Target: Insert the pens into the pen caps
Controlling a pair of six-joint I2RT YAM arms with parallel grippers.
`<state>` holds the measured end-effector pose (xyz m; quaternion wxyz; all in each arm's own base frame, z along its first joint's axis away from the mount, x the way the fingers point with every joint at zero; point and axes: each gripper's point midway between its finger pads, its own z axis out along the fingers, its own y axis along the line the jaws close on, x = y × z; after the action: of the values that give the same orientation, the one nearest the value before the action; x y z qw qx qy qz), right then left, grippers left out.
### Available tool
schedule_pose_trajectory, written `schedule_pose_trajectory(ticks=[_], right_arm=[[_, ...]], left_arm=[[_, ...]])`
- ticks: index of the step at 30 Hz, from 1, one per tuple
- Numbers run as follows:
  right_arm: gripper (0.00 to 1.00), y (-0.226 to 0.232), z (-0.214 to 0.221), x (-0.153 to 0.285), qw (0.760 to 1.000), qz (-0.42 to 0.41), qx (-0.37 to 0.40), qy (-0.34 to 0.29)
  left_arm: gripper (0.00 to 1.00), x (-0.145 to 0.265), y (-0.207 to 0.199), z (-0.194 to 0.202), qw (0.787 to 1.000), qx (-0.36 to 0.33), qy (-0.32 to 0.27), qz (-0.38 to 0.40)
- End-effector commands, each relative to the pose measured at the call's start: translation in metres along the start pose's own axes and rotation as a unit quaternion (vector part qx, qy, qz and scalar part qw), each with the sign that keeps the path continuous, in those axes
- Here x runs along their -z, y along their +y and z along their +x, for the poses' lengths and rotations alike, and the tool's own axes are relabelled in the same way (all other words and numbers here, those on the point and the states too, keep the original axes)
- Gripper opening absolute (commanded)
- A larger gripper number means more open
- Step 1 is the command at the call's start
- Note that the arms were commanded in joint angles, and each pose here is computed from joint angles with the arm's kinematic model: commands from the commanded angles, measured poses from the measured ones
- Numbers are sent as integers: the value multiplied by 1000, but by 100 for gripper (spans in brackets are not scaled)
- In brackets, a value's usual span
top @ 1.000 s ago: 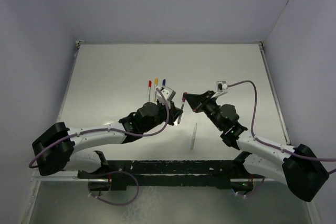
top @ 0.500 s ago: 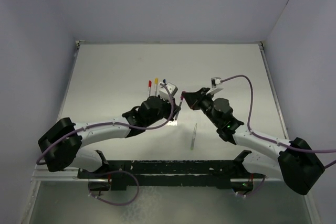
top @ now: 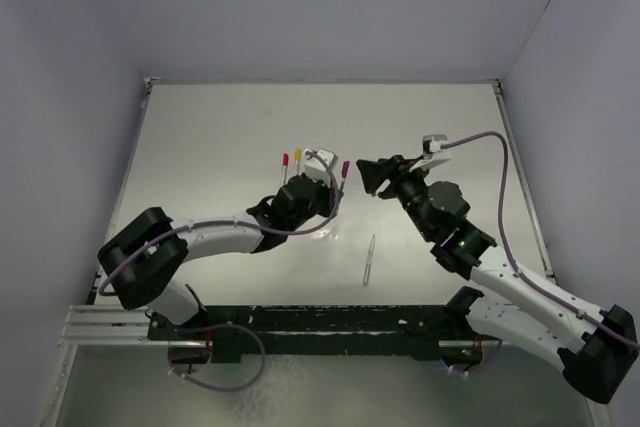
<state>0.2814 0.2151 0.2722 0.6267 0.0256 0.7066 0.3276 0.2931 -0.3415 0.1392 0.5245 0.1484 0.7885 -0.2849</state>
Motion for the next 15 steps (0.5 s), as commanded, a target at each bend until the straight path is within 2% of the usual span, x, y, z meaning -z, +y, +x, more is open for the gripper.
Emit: schedule_pose_trajectory(ticks=[1,8,15], right_arm=[[62,-20,-22,13,998,56,26,-32],[61,-52,-3,20,991,126,30,-10],[58,-92,15,22,968,245,52,31]], left_arm=[[0,-20,17,-12,999,19,-9,-28],[0,-56,62,7,994,32,55,-90],[0,-85,92,31,984,52,115,-129]])
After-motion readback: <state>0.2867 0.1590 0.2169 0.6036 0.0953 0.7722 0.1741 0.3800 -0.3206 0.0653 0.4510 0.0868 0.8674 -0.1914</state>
